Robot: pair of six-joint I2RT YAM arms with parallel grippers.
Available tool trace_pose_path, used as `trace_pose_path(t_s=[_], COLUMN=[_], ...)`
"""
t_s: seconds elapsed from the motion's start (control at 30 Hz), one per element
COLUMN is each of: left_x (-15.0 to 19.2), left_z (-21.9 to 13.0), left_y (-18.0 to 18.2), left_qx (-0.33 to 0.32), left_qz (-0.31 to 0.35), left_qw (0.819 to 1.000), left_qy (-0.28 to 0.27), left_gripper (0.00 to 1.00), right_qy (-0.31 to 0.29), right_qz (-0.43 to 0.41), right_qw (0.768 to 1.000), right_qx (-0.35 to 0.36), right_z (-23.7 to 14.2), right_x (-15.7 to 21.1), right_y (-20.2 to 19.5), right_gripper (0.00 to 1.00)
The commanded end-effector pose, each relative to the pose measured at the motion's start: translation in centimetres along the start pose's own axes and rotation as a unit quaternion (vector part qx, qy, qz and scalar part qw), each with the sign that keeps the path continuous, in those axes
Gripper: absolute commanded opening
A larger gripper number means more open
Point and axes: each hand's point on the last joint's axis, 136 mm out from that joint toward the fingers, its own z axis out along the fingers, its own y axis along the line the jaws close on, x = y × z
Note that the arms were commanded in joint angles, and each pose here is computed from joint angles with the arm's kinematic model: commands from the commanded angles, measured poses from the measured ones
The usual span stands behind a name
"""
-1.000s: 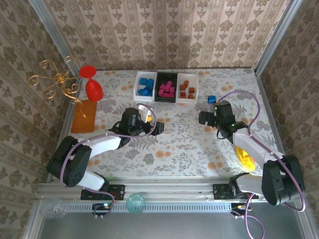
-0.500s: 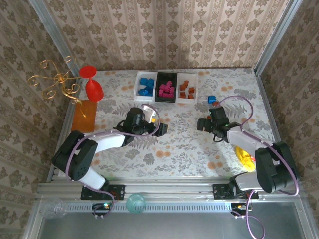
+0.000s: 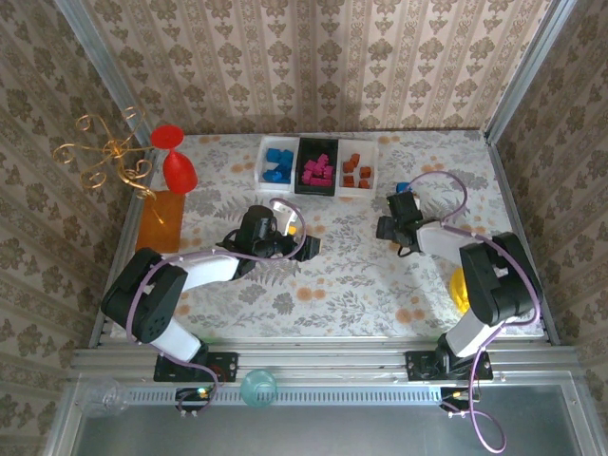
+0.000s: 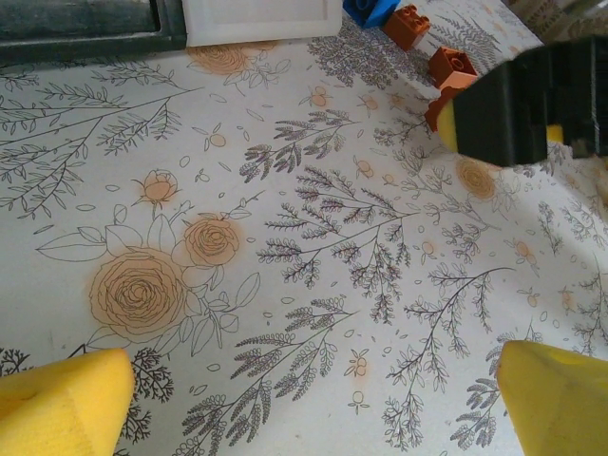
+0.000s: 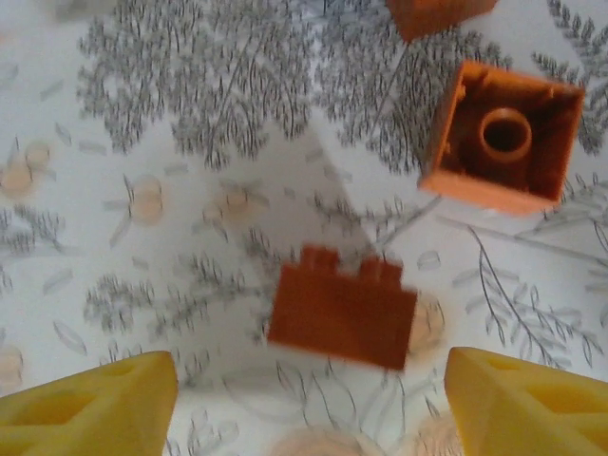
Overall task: Sort the legos into containers by color
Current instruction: Pick up the lego from the middle-right of the table.
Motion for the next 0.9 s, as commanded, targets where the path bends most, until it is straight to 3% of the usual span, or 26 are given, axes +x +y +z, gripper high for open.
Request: trace_pose_path(t_s=[0.0,0.57,0.73,0.87], left_x=[-2.2,-2.6,-2.7,-2.7], left_z=[-0.6,-1.2,-1.5,-1.6], left_y=[-1.2,-1.6,-1.5,-1.0], left_qx=[0.016,0.019,0.013,-0.003], left_qz=[0.007,0.012,0.015,0.017], left_qw=[0.999,0.999,0.999,0.999], left_qy=[-0.027,-0.036,-0.039,-0.041], left_gripper=[0.99,0.99,0.99,0.99], right_qy=[-0.001,0.039,0.029,-0.027], right_qz=[0.006,0.008,0.001,0.01], right_qw=[1.0,0.999,1.0,0.996], right_qx=[0.011,0.013,-0.01,-0.09], right_z=[0.9,2.5,1.6,-1.9], right_x=[-1.5,-1.5,-2.2,-5.1], right_y=[0.0,0.2,0.9,3.9], right_gripper=[0.72,0.37,0.34,0.34])
